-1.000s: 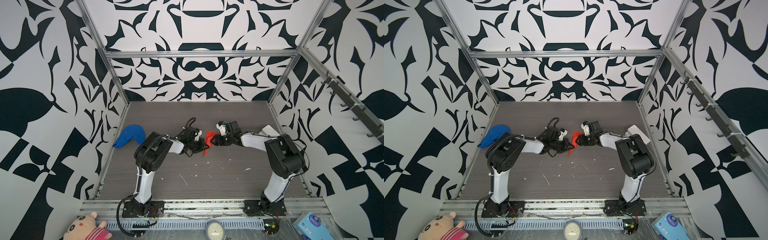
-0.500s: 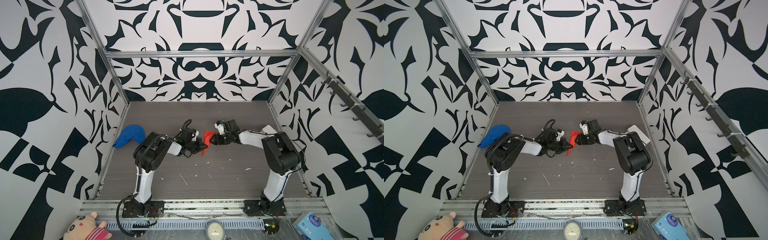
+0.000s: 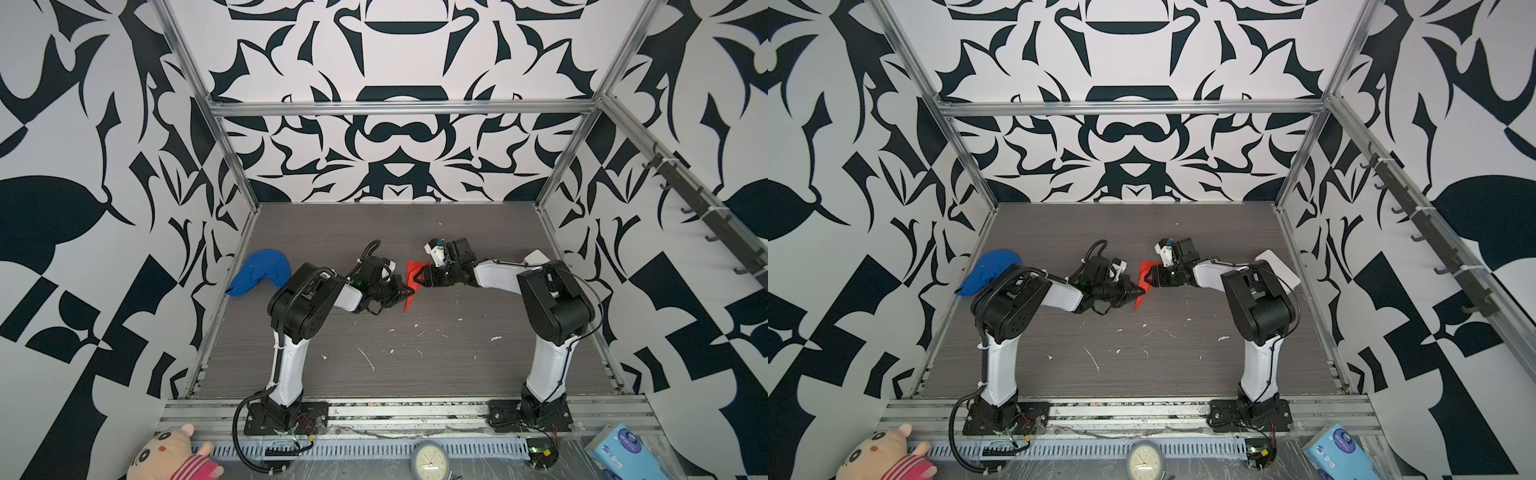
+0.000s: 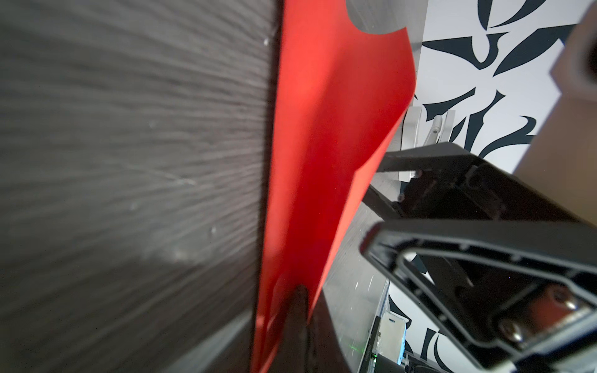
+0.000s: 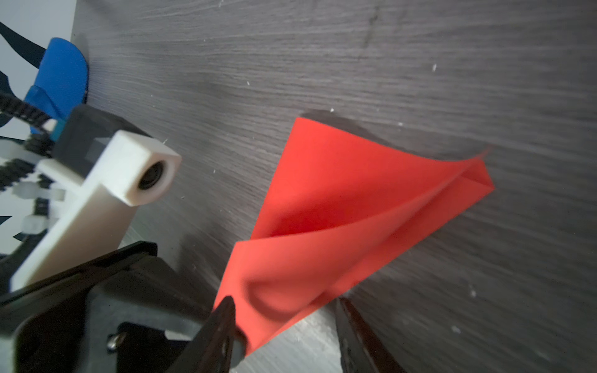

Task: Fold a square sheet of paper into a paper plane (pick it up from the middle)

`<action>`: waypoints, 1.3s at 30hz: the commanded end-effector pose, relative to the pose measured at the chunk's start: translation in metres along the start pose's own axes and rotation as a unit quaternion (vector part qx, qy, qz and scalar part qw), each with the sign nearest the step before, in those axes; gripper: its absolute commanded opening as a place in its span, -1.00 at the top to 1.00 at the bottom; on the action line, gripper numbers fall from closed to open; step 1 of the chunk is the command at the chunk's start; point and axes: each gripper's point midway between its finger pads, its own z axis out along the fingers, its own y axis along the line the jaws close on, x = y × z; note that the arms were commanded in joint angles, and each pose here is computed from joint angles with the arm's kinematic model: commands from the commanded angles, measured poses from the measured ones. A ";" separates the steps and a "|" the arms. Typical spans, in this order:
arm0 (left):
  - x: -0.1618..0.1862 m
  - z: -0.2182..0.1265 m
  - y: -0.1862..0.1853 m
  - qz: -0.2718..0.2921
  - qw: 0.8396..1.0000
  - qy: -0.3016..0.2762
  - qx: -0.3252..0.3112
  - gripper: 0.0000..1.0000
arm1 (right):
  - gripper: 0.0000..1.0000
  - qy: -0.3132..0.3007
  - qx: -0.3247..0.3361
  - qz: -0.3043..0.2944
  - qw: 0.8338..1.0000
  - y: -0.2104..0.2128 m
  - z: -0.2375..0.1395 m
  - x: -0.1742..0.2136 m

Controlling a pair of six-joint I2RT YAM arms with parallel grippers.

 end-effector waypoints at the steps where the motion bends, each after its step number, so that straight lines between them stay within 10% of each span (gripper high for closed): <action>1: 0.003 0.000 0.017 -0.018 1.000 0.000 -0.011 1.00 | -0.06 -0.035 -0.016 -0.010 0.999 0.014 -0.006 -0.028; 39: -0.002 -0.005 0.030 -0.057 0.998 -0.024 -0.008 1.00 | -0.09 0.018 -0.007 -0.062 0.998 -0.011 0.008 -0.013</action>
